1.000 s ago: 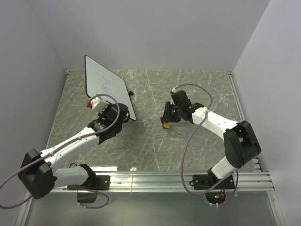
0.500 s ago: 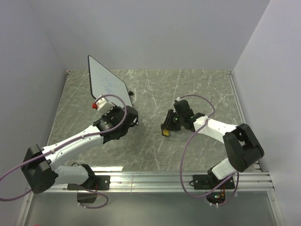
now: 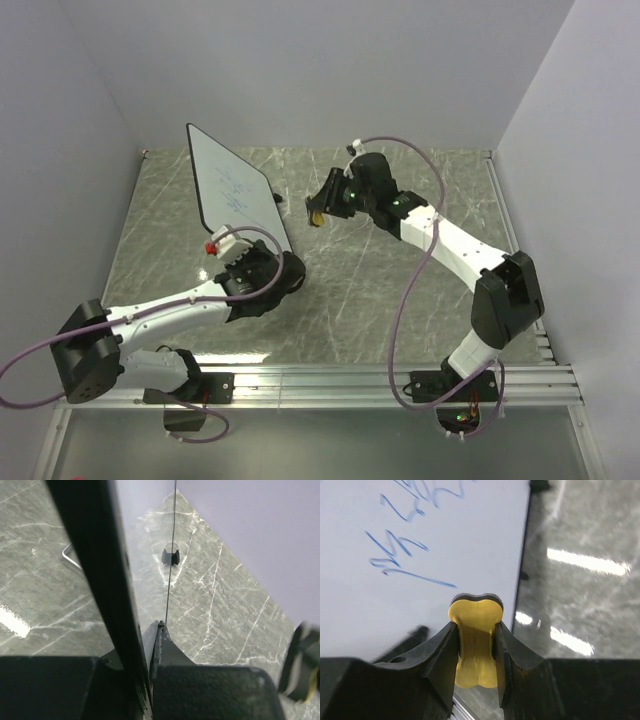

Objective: Erase the whiteboard

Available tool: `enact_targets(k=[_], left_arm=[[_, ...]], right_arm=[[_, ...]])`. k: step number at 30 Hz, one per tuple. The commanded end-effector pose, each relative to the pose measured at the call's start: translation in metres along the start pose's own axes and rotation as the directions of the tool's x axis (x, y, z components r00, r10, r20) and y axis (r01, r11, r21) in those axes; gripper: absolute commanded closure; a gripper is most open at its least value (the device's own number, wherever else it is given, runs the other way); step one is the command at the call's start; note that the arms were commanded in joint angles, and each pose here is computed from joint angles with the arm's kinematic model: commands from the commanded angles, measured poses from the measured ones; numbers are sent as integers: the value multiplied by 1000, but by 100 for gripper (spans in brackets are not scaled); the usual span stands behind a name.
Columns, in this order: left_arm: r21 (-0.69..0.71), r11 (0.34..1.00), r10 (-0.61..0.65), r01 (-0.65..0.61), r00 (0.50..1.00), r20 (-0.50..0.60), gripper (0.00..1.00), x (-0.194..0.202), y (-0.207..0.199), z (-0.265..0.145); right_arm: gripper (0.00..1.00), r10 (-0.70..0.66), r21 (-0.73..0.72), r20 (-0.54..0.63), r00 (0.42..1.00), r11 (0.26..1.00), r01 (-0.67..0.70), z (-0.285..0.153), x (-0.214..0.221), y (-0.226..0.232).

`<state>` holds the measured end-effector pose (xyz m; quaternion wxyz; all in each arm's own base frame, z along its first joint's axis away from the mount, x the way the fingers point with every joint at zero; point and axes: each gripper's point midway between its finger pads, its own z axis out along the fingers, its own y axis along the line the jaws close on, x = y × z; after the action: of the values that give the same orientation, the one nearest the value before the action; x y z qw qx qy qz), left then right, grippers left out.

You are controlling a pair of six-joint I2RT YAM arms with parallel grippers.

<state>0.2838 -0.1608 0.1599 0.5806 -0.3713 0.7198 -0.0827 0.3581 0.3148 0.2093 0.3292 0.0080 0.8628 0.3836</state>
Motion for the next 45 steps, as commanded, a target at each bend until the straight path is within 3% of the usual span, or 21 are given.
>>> enact_targets(k=[1, 4, 6, 8, 9, 10, 11, 14, 15, 18, 20, 23, 27, 33, 35, 38, 40, 41, 43, 45], left_arm=[[23, 664, 418, -748, 346, -840, 100, 108, 194, -124], [71, 623, 455, -779, 287, -843, 100, 111, 196, -134], [118, 550, 511, -827, 222, -830, 100, 110, 191, -140], [82, 463, 540, -882, 208, -815, 100, 96, 188, -138], [71, 388, 572, -919, 179, -801, 100, 84, 186, -134], [67, 368, 580, -927, 172, -796, 100, 80, 185, -134], [61, 371, 577, -927, 179, -797, 100, 77, 184, -135], [17, 485, 473, -874, 246, -846, 100, 71, 188, -147], [-14, 547, 429, -837, 294, -854, 100, 66, 193, -151], [-62, 631, 331, -773, 340, -880, 100, 65, 201, -158], [-65, 627, 329, -776, 339, -881, 100, 65, 202, -158], [-64, 562, 403, -825, 340, -850, 100, 52, 187, -148], [0, 561, 446, -828, 303, -842, 100, 55, 152, -143], [35, 501, 406, -865, 200, -892, 100, 61, 170, -155], [53, 485, 433, -873, 187, -882, 100, 64, 166, -153], [165, 557, 523, -814, 189, -831, 100, 91, 120, -147], [260, 753, 515, -605, 295, -805, 100, 118, 54, -154], [309, 810, 510, -498, 340, -790, 100, 113, 35, -159], [352, 863, 488, -362, 419, -765, 100, 109, 9, -161], [356, 887, 458, -294, 459, -761, 100, 99, 14, -161]], right_arm=[[100, -20, -32, -35, 999, 999, 19, 6, -7, 14], [100, -6, -87, -57, 998, 996, 1, 21, -13, 27], [100, 11, -111, -94, 996, 994, -21, 36, -8, 28], [100, 27, -138, -97, 995, 990, -41, 46, -11, 33], [100, 33, -153, -101, 994, 987, -48, 47, -11, 35], [100, 39, -164, -97, 995, 985, -54, 49, -13, 38], [100, 46, -164, -104, 994, 984, -62, 52, -12, 37], [100, 30, -167, -113, 993, 985, -48, 50, -12, 38], [100, 23, -167, -112, 993, 985, -41, 48, -12, 38], [100, 25, -155, -113, 993, 987, -42, 44, -16, 30], [100, 42, -158, -119, 992, 986, -61, 42, -18, 24], [100, 47, -150, -122, 991, 987, -66, 38, -22, 19], [100, 61, -132, -113, 992, 988, -76, 34, -29, 8], [100, 102, -141, -120, 988, 983, -119, 32, -30, 0], [100, 94, -159, -121, 988, 981, -112, 32, -31, 4], [100, 77, -259, -141, 987, 959, -112, 32, -38, 26], [100, 84, -311, -156, 984, 942, -130, 37, -44, 40], [100, 80, -337, -171, 982, 932, -135, 37, -45, 46], [100, 87, -360, -182, 979, 921, -149, 40, -50, 55], [100, 97, -372, -189, 977, 914, -163, 41, -51, 60]])
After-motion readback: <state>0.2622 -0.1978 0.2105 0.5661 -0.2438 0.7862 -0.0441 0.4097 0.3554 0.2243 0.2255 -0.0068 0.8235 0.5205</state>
